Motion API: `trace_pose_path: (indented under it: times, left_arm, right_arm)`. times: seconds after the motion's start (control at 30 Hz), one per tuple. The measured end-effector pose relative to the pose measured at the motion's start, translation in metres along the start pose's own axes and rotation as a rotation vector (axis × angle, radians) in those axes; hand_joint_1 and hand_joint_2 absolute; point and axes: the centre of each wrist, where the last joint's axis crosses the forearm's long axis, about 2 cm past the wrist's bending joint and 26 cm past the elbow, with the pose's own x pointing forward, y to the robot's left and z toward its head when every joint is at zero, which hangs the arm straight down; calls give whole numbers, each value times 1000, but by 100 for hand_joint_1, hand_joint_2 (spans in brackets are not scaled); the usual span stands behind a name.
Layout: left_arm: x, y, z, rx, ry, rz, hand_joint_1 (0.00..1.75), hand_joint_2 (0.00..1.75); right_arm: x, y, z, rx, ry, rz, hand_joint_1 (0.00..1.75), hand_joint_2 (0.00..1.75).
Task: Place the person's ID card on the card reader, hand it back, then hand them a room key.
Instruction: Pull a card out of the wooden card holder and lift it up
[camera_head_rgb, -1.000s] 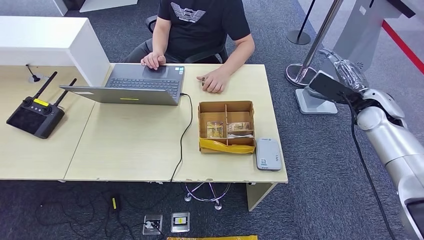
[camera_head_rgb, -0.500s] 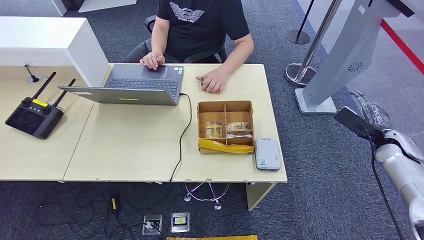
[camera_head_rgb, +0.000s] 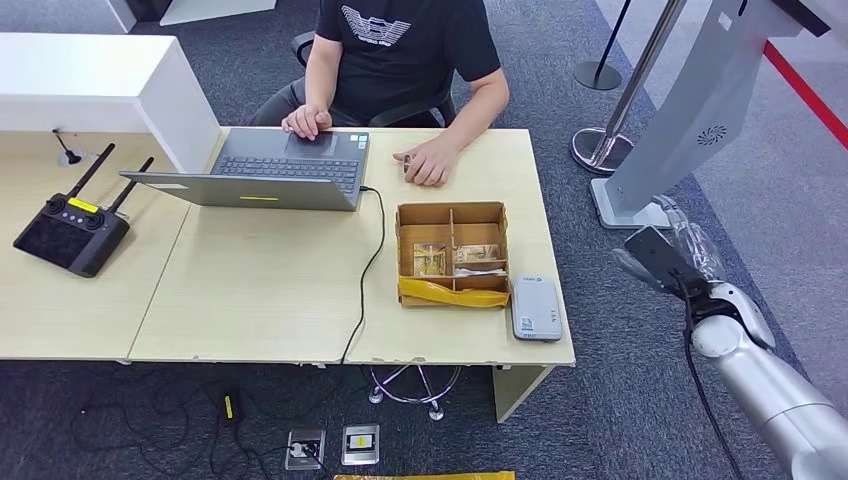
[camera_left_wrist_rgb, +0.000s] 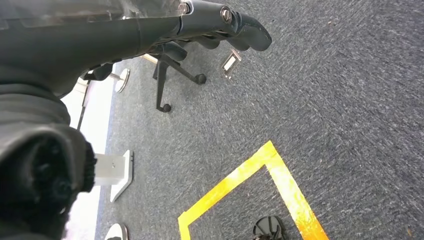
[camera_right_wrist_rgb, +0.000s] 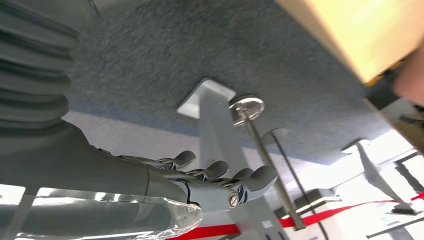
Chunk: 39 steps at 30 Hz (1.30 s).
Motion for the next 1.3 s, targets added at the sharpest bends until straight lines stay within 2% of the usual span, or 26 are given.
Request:
trace_pose_path:
  times: [0.23,0.37,0.53,0.7,0.83,0.93,1.13,1.3]
  left_arm:
    - [-2,-2,1,13,9,-9,0,0]
    - [-3,-5,2,17,31,-19,0,0]
    - [-4,-7,3,15,44,-27,0,0]
    - [-5,-12,5,18,58,-25,0,0]
    - [-6,-17,7,7,61,-19,0,0]
    - [-7,-18,7,0,57,-17,0,0]
    - [-7,-19,8,-6,51,-12,0,0]
    - [-7,-19,8,-19,38,-7,0,0]
  right_arm:
    - [47,23,7,25,-135,-119,0,175]
    - [70,30,8,74,-226,-111,0,175]
    - [91,34,6,139,-280,-47,0,175]
    - [123,30,1,186,-239,108,0,175]
    - [154,30,2,167,-227,239,0,175]
    - [170,31,6,144,-251,282,0,175]
    - [190,33,13,115,-304,327,0,175]
    - [207,45,22,108,-327,394,0,175]
